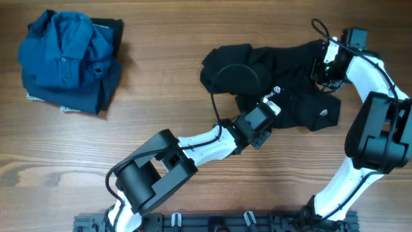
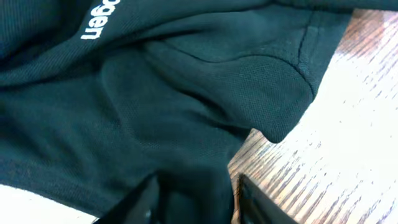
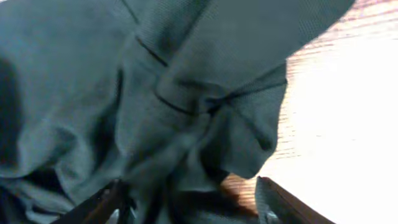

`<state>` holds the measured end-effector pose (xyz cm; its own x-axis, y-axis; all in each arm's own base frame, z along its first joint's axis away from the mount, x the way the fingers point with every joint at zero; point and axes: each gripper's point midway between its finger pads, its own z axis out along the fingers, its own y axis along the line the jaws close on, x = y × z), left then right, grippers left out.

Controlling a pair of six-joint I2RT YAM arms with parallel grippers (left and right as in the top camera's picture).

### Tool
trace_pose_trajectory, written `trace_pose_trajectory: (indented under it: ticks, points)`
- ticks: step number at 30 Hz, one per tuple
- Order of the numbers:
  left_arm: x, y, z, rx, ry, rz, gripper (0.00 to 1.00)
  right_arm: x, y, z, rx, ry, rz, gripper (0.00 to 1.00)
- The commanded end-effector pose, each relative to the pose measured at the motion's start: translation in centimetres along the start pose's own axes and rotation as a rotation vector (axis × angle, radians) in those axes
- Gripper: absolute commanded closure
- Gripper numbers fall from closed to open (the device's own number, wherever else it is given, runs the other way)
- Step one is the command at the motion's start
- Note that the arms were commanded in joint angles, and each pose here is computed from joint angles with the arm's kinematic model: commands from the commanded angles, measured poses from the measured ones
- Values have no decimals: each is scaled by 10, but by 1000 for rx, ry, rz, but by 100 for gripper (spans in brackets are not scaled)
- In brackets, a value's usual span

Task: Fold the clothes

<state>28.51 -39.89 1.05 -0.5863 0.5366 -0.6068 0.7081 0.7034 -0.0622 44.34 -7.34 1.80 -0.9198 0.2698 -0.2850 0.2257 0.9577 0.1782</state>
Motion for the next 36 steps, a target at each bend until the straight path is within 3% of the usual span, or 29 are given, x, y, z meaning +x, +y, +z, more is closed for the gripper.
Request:
trace_pose_trajectory:
  ticks: [1, 3, 8, 10, 12, 13, 14, 22, 29, 36]
  points:
    - [-6, 3, 1, -11, -16, -1, 78, 14, -14, 15, 65, 32, -3, 43]
    - [-7, 3, 0, -12, -17, -2, 95, 14, -15, 17, 68, 23, -24, 45]
    - [-17, 18, -13, -28, -32, -47, 96, 14, -15, 24, 62, -2, -57, 51]
    - [-21, 27, -18, -38, -38, -107, 96, 16, -15, 25, 59, 1, -60, 60]
    - [-25, 41, -24, -54, -42, -164, 96, 15, -11, 26, 37, -2, -63, 76]
    - [-27, 47, -27, -60, -46, -181, 96, 14, -7, 26, 18, -9, -64, 90]
    - [-30, 52, -31, -63, -51, -191, 96, 13, -5, 26, 9, -12, -61, 96]
    - [-76, 107, -95, -121, -199, -284, 96, -13, 17, -12, -77, -78, -44, 96]
    - [-121, 170, -211, -204, -449, -381, 96, -61, 58, -128, -194, -266, -102, 96]
    - [-142, 191, -325, -258, -696, -411, 96, -69, 79, -251, -200, -435, -147, 96]
